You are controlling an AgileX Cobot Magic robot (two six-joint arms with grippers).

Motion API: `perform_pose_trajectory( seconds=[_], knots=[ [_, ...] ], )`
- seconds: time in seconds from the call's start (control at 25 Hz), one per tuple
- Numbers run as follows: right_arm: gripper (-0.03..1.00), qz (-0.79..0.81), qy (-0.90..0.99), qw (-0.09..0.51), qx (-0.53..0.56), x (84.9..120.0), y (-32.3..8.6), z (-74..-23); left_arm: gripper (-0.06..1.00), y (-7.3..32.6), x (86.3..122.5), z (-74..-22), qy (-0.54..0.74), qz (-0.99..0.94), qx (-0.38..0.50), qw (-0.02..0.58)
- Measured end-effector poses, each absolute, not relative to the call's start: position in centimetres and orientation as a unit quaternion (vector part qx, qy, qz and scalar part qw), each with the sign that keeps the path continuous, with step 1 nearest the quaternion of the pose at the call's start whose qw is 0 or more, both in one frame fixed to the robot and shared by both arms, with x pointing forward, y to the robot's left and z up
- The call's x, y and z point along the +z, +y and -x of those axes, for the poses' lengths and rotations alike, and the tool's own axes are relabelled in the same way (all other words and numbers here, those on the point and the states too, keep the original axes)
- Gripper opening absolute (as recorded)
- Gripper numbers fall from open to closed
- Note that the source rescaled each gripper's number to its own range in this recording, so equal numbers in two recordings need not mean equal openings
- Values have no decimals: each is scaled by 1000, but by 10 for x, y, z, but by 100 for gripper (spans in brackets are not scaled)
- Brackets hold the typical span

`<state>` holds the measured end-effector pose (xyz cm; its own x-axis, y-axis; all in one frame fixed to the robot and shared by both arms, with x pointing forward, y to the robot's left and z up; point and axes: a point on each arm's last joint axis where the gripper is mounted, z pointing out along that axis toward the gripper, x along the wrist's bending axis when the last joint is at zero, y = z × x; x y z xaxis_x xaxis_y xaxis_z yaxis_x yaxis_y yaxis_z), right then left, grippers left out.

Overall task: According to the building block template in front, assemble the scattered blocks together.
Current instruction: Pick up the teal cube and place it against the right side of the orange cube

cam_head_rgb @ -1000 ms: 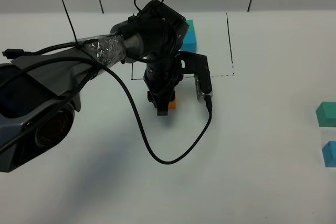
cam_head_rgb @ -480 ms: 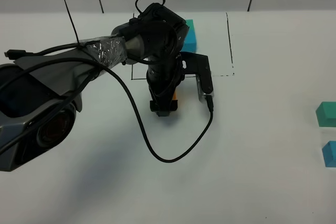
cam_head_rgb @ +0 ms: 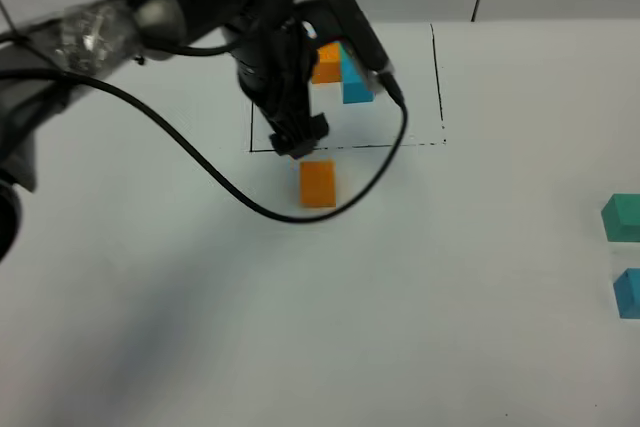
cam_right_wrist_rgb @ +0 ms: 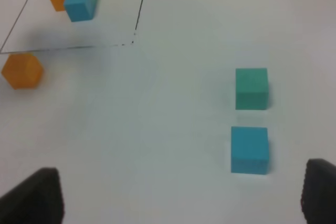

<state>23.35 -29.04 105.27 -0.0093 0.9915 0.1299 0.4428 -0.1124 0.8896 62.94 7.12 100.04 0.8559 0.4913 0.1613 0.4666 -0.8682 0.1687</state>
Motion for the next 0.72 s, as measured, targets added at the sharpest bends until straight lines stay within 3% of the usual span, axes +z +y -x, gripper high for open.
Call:
perform_pose_trajectory(
  seconds=[0.16,0.4,0.72],
  knots=[
    [83,-621,578,332,413,1053,-290,-234,100,156,1022,-633,375,-916,120,81],
    [83,-621,578,332,413,1053,-290,-234,100,267,1081,-589,510,-811,213,192],
    [83,-622,577,331,414,1053,-290,-234,100,286,1152,-462,546,-743,276,271]
  ],
)
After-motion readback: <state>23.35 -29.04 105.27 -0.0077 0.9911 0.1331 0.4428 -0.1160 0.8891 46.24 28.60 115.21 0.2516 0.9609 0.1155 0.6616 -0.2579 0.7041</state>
